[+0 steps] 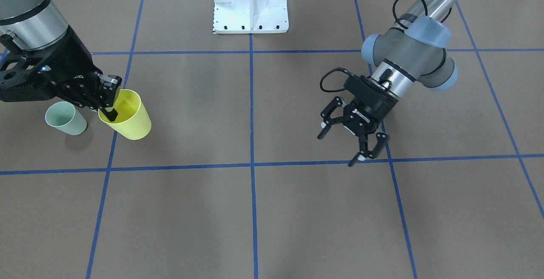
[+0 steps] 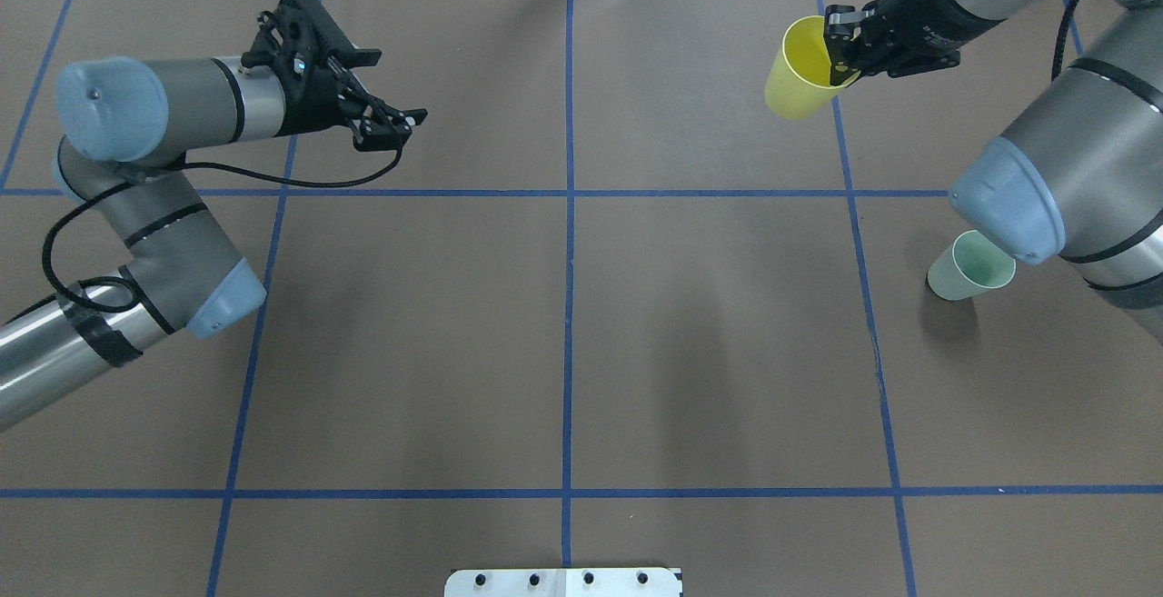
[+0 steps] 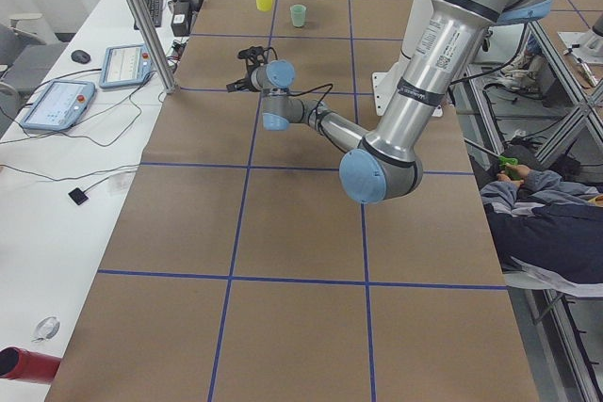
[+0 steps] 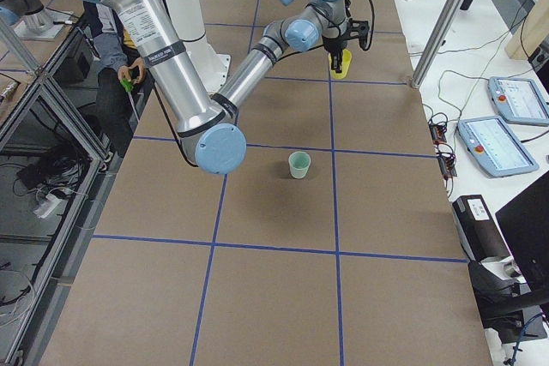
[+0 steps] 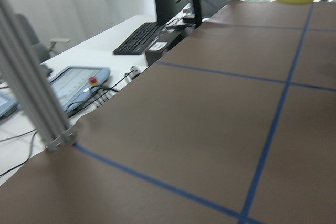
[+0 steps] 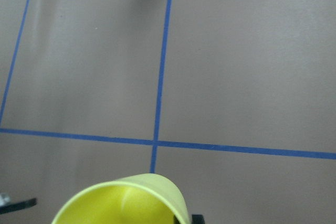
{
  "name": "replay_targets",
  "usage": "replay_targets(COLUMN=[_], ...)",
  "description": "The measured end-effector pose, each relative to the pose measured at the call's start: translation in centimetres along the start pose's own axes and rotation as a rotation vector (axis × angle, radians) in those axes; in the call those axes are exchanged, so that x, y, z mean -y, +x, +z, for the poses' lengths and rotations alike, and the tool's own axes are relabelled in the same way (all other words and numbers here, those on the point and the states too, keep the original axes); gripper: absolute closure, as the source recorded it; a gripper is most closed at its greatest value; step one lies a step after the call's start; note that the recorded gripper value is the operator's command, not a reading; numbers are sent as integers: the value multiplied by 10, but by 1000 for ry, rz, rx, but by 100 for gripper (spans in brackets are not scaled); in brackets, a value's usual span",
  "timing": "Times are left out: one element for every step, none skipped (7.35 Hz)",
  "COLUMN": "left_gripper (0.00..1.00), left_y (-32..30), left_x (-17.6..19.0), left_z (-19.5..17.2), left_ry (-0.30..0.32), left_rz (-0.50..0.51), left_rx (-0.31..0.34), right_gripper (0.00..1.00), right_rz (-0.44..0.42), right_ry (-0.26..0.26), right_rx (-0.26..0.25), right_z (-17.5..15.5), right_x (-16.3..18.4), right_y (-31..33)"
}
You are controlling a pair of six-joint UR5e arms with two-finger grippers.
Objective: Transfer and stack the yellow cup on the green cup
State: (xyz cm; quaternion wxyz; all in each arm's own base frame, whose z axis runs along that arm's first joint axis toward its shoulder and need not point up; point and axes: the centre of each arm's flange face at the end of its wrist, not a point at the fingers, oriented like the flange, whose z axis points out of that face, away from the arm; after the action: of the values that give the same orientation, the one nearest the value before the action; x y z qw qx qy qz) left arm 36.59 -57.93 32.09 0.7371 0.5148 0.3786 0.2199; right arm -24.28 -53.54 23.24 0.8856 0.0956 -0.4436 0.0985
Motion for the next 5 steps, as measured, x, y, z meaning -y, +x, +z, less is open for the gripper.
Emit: replay_targets(left_gripper=[0,0,0,0,0], left_y=[-49,-108,-172,-231,-281], left_x=[-21,-48,-70,-96,-124], left_z=[-9,-33,-73,-122,-171], left_ry=[-127,-248,-342,-410,-480], left_rz=[-49,-120,-205,-256,-270], left_rx=[79,112,123,141,162], right_gripper=[100,100,100,100,100], right_rz=[-27,-62,-92,-123,-160], right_ry=[-6,-14,-29,-52,-72], right_rx=[-12,-25,-32,-30,-15], right_z=[0,0,0,-2,-3], right_x=[-9,-18,-23,-24,-26], right_y=[18,39,58,77,100])
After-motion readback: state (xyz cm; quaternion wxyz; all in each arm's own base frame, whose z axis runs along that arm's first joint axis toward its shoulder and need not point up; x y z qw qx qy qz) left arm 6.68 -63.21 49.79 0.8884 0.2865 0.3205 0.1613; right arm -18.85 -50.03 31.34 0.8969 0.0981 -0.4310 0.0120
